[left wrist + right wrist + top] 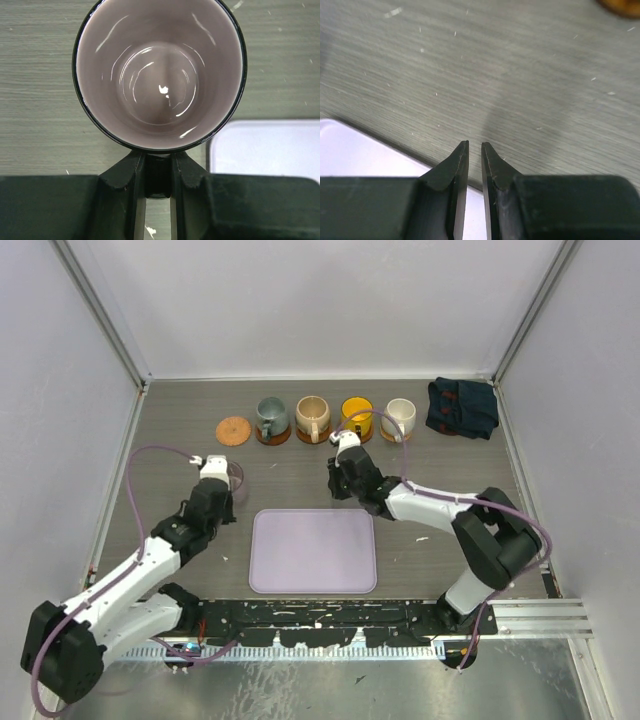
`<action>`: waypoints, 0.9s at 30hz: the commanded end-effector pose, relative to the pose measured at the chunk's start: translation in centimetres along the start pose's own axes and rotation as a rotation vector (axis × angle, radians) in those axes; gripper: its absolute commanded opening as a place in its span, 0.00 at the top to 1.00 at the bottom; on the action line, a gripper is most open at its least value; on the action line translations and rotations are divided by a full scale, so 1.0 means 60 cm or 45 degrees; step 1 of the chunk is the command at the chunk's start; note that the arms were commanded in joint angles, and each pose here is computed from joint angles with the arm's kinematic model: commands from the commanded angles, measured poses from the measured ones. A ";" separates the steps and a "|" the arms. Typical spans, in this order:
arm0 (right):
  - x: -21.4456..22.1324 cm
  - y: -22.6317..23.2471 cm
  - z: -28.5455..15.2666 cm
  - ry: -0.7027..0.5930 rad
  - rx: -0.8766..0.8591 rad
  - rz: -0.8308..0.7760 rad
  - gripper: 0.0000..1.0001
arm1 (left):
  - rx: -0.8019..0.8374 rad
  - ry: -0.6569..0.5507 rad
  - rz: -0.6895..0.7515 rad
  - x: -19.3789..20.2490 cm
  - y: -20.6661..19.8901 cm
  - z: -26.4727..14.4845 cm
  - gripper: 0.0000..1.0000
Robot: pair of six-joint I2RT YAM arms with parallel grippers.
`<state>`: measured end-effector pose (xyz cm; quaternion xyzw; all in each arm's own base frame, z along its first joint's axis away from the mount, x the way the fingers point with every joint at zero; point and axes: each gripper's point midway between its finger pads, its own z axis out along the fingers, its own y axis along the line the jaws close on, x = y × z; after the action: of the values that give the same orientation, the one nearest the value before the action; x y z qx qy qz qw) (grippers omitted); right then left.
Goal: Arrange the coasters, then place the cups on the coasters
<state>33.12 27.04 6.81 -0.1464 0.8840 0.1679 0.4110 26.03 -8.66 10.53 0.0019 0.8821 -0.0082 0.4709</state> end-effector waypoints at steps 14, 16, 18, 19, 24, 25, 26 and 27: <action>-0.148 -0.144 -0.141 -0.399 0.358 0.227 0.77 | 0.064 -0.345 -0.223 -0.296 0.058 0.125 1.00; -0.156 -0.155 -0.147 -0.415 0.376 0.245 0.77 | 0.055 -0.325 -0.233 -0.306 0.071 0.152 1.00; -0.162 -0.163 -0.148 -0.424 0.390 0.255 0.77 | 0.059 -0.324 -0.237 -0.320 0.077 0.170 1.00; -0.165 -0.165 -0.148 -0.426 0.392 0.258 0.77 | 0.062 -0.319 -0.237 -0.324 0.079 0.180 1.00; -0.174 -0.170 -0.146 -0.432 0.400 0.273 0.77 | 0.076 -0.316 -0.224 -0.351 0.086 0.219 1.00; -0.175 -0.170 -0.145 -0.433 0.401 0.275 0.77 | 0.081 -0.313 -0.219 -0.354 0.086 0.226 1.00; -0.175 -0.171 -0.144 -0.431 0.403 0.277 0.77 | 0.083 -0.312 -0.218 -0.357 0.087 0.234 1.00; -0.177 -0.170 -0.143 -0.433 0.402 0.279 0.77 | 0.092 -0.308 -0.215 -0.358 0.086 0.241 1.00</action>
<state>36.66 15.45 15.51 0.0241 0.8487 0.0821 0.5219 45.68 -3.12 13.64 -0.0808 0.8737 -0.0529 0.4768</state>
